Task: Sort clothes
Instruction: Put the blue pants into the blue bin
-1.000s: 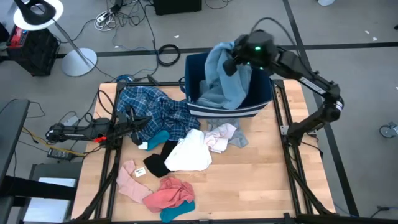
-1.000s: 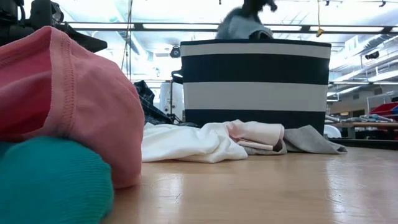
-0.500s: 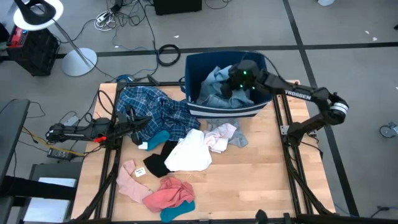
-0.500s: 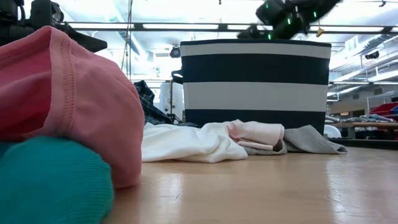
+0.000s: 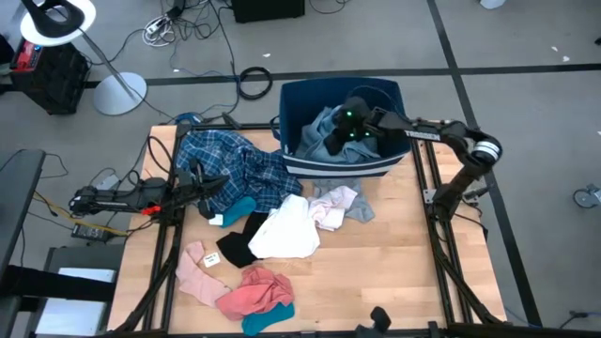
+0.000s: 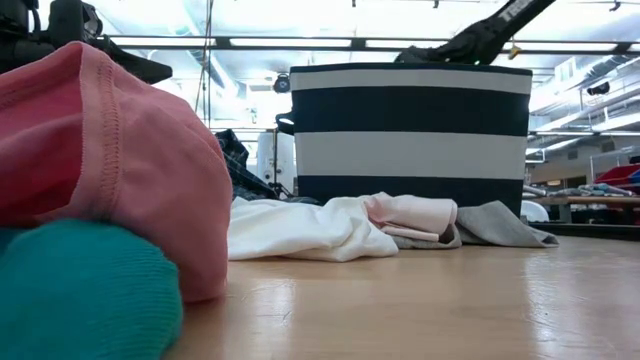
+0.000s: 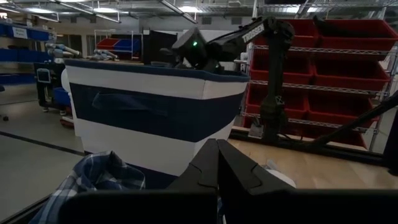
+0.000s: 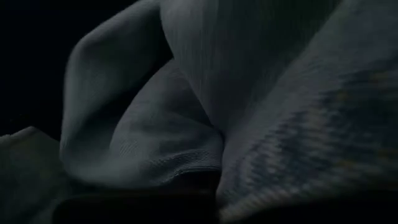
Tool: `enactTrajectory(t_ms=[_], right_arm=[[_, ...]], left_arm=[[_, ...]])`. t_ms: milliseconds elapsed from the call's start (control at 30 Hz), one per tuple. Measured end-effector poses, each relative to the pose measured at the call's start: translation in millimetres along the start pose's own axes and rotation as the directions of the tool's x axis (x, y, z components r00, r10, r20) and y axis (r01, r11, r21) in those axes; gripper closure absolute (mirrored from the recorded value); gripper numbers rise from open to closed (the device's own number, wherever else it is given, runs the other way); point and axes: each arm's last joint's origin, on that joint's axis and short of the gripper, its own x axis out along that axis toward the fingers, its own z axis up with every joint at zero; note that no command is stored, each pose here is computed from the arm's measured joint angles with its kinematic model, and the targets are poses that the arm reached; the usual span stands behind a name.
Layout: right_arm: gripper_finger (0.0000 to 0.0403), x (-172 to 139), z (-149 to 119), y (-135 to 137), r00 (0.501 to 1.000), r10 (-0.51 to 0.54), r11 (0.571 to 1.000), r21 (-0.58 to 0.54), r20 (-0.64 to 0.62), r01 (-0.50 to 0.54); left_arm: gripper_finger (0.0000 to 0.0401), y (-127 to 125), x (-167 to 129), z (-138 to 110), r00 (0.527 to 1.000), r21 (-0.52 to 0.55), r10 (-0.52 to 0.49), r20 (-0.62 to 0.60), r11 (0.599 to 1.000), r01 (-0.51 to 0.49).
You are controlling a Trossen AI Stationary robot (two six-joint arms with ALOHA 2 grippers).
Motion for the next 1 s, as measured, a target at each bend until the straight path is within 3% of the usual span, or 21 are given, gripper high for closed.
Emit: enactTrajectory(t_ms=[233,433,767,1000], right_arm=[[0.0393,34,-9,-7,0.997,0.019,0.999,0.028,-0.078,-0.016],[0.0353,32,-6,-6,0.999,0.025,0.999,0.034,-0.043,-0.023],[0.0258,-23,11,2,0.997,0.046,0.999,0.017,0.062,-0.047],[0.0235,-82,20,8,0.981,0.072,0.997,-0.002,0.181,-0.073]], left_arm=[[0.0395,0,0,0,1.0,0.0,0.0,0.0,1.0,0.0],[0.0395,0,0,0,1.0,0.0,0.0,0.0,1.0,0.0],[0.0395,0,0,0,1.0,0.0,0.0,0.0,1.0,0.0],[0.0395,0,0,0,1.0,0.0,0.0,0.0,1.0,0.0]])
